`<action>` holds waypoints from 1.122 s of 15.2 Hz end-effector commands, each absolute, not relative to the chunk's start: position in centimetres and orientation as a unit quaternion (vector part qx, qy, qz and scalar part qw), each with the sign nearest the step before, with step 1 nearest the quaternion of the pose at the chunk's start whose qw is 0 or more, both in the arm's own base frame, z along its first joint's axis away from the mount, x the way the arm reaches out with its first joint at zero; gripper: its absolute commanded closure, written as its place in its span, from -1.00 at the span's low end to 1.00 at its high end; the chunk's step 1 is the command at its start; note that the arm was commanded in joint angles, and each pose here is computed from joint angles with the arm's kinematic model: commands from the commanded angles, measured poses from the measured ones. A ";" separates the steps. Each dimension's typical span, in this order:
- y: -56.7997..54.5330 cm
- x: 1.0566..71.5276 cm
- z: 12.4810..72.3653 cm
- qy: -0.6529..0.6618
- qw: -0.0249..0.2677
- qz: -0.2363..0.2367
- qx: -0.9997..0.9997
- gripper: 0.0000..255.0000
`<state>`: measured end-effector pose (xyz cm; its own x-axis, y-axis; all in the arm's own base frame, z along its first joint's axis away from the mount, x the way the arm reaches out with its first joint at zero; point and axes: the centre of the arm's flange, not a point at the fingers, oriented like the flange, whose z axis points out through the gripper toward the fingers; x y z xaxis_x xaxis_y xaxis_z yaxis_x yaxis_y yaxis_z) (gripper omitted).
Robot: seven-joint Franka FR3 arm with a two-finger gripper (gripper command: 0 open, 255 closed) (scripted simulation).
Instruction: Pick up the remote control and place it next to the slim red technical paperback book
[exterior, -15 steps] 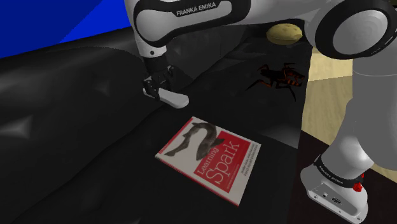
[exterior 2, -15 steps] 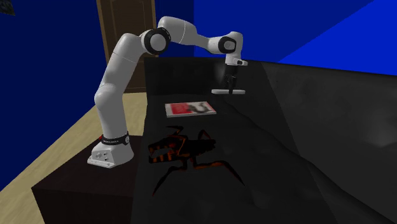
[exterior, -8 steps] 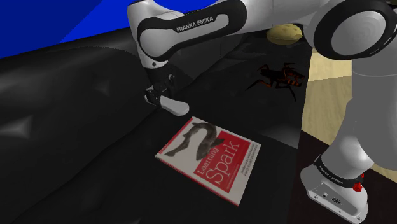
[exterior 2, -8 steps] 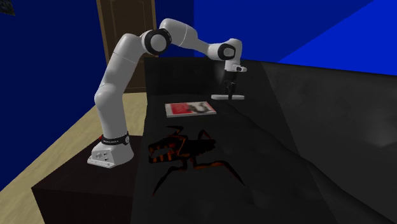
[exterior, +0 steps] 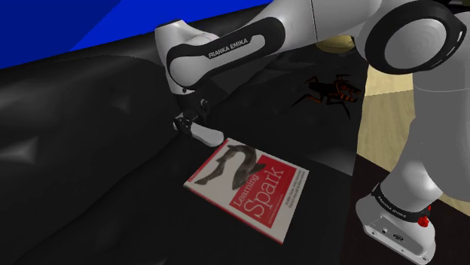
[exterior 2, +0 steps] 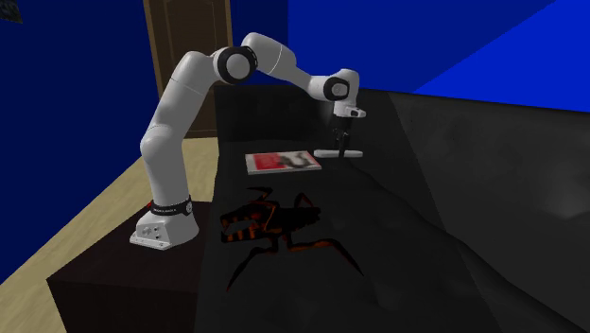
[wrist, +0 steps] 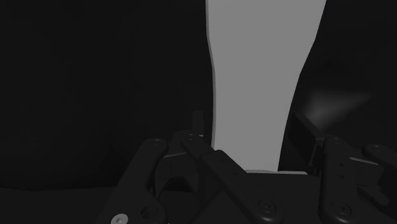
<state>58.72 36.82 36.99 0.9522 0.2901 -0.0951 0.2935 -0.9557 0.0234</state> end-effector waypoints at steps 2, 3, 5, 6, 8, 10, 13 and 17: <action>36.7 58.8 35.9 0.148 0.018 -0.045 0.988 1.00; 36.7 58.8 35.9 0.148 0.018 -0.045 0.988 1.00; 36.7 58.8 35.9 0.148 0.018 -0.045 0.988 1.00; 36.7 58.8 35.9 0.148 0.018 -0.045 0.988 1.00; 36.7 58.8 35.9 0.148 0.018 -0.045 0.988 1.00; 36.7 58.8 35.9 0.148 0.018 -0.045 0.988 -1.00; 36.7 58.8 35.9 0.148 0.018 -0.045 0.988 -1.00; 36.9 59.0 38.6 0.148 0.018 -0.045 0.988 -1.00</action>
<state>59.13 36.86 37.48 0.9524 0.2904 -0.0933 0.2936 -0.9557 0.0229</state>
